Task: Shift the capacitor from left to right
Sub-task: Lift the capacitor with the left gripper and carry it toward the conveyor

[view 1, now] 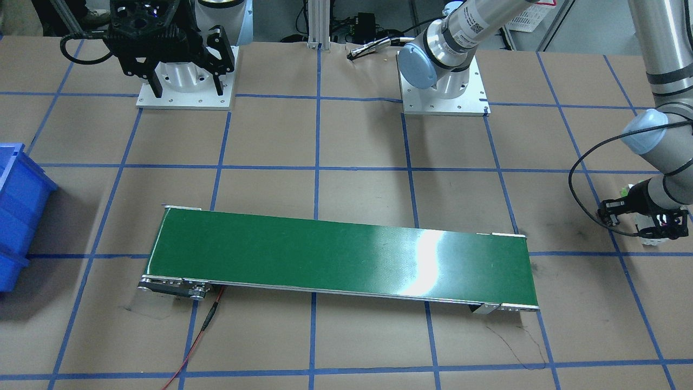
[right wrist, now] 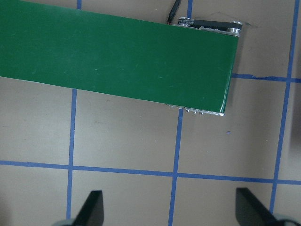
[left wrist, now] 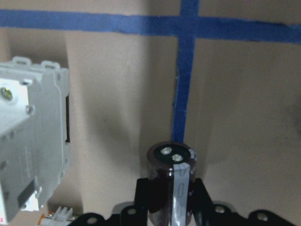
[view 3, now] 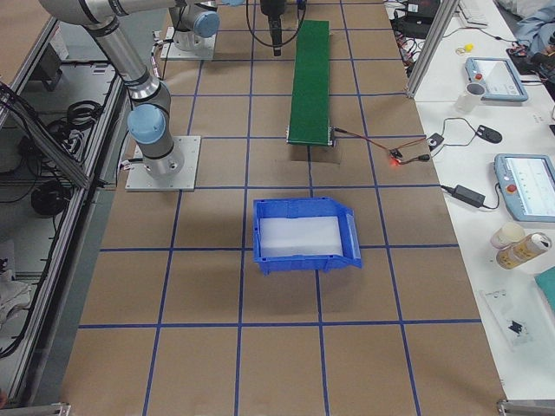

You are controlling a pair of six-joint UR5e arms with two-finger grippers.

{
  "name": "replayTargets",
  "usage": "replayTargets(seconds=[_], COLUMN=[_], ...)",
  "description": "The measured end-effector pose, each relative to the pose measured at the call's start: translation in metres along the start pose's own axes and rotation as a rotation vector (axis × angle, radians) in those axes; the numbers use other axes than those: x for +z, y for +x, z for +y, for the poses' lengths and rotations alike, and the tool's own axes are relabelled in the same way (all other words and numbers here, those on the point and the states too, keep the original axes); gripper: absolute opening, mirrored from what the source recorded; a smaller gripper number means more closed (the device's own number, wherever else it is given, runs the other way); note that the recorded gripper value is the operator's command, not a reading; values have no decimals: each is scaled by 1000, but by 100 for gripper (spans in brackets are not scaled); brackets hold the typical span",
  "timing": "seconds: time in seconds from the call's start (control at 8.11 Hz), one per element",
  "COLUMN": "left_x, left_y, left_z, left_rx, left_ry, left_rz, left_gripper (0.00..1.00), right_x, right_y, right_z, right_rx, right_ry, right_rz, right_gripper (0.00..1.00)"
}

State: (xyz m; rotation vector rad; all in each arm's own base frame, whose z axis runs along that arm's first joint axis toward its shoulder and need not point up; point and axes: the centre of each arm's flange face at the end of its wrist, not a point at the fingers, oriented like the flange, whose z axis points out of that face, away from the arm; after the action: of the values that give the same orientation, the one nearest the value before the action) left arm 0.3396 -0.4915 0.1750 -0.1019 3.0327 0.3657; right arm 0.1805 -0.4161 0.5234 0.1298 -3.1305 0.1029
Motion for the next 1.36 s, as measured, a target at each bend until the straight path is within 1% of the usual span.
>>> replayTargets(seconds=[0.25,0.37,0.49,0.62,0.74,0.86,0.99,1.11,1.23,1.36], left_x=[-3,-11,-25,-52,-87,-121,-145,-163,-178,-190], left_y=[0,2,8,18,31,49,70,98,131,168], left_z=[1,5,11,22,33,40,39,33,23,12], left_rx=[-6,-8,0,11,36,96,145,187,231,247], left_ry=[0,4,5,7,36,98,165,214,256,295], left_rz=[0,9,49,76,76,79,96,100,85,66], left_gripper=[0,0,0,0,0,0,0,0,0,0], right_x=[0,0,0,0,0,0,0,0,0,0], right_y=[0,0,0,0,0,0,0,0,0,0], right_z=[0,0,0,0,0,0,0,0,0,0], right_rx=[0,0,0,-1,-1,-1,-1,-1,-1,-1], right_ry=[1,1,1,1,1,0,0,0,0,0], right_rz=[0,-1,-1,-1,-1,0,0,0,0,0], right_gripper=[100,100,100,100,100,100,100,100,100,100])
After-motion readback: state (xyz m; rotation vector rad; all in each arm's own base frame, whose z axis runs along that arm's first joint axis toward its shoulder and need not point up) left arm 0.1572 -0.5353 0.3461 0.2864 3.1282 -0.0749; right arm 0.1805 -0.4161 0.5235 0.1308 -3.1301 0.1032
